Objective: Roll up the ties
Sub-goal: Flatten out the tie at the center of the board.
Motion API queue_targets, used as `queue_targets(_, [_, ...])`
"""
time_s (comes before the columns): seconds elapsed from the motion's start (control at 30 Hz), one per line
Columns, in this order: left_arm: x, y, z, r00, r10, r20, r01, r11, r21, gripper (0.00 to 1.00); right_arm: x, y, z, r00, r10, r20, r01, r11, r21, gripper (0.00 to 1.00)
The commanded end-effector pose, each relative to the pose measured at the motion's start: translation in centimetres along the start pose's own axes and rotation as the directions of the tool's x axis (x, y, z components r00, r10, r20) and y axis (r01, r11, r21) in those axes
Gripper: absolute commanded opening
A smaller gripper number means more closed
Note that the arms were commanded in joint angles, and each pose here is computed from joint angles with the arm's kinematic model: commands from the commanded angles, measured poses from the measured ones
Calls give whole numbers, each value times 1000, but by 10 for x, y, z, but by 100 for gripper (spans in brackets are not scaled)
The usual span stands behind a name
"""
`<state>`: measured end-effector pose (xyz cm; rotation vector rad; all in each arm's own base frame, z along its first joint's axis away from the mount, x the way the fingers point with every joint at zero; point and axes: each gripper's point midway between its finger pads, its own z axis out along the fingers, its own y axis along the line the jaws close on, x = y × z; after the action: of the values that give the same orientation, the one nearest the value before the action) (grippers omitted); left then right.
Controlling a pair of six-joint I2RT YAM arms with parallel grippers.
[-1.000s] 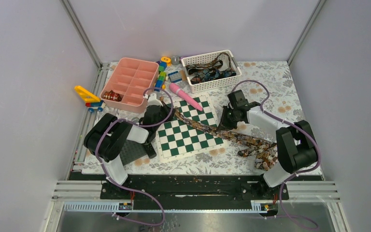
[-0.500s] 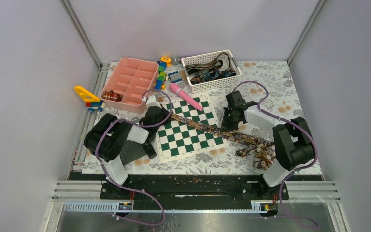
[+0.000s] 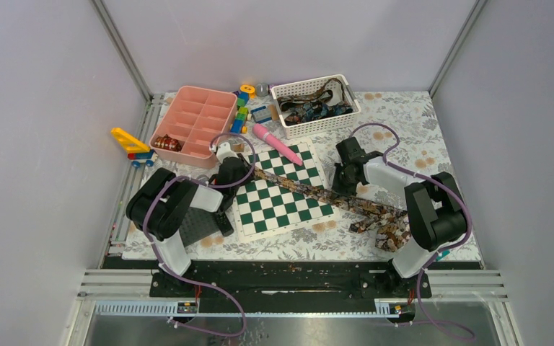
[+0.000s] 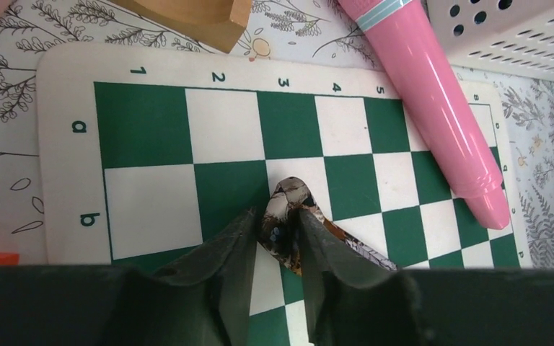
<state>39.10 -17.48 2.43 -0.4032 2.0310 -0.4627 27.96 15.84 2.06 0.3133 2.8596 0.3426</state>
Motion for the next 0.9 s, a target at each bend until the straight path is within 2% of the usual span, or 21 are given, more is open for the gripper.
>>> queue_targets(0.0, [-13,8,4,999,-10,35,12,997,-72,35,2,-2,-1,1000,-4,2,4,1000,24,13])
queue_targets(0.07, [-13,10,4,1000,-9,27,11,996,-89,42,2,-2,-1,1000,-4,4,4,1000,23,13])
queue_targets(0.33, [-27,-2,-8,998,-33,54,36,998,-50,54,-1,1,-8,1000,-13,18,13,1000,4,14])
queue_targets(0.6, [-41,-6,-28,995,-61,85,64,998,-27,53,-5,11,-21,999,-19,46,21,999,-40,15])
queue_targets(0.7, [-47,-20,-35,993,-78,87,75,997,32,43,-9,19,-28,997,-33,64,38,996,-82,15])
queue_targets(0.8, [-48,-49,-41,994,-78,76,66,986,156,21,-12,29,-36,996,-43,84,54,989,-138,15])
queue_targets(0.87, [-44,-60,-40,995,-72,63,59,979,193,13,-14,34,-38,995,-41,94,56,985,-161,14])
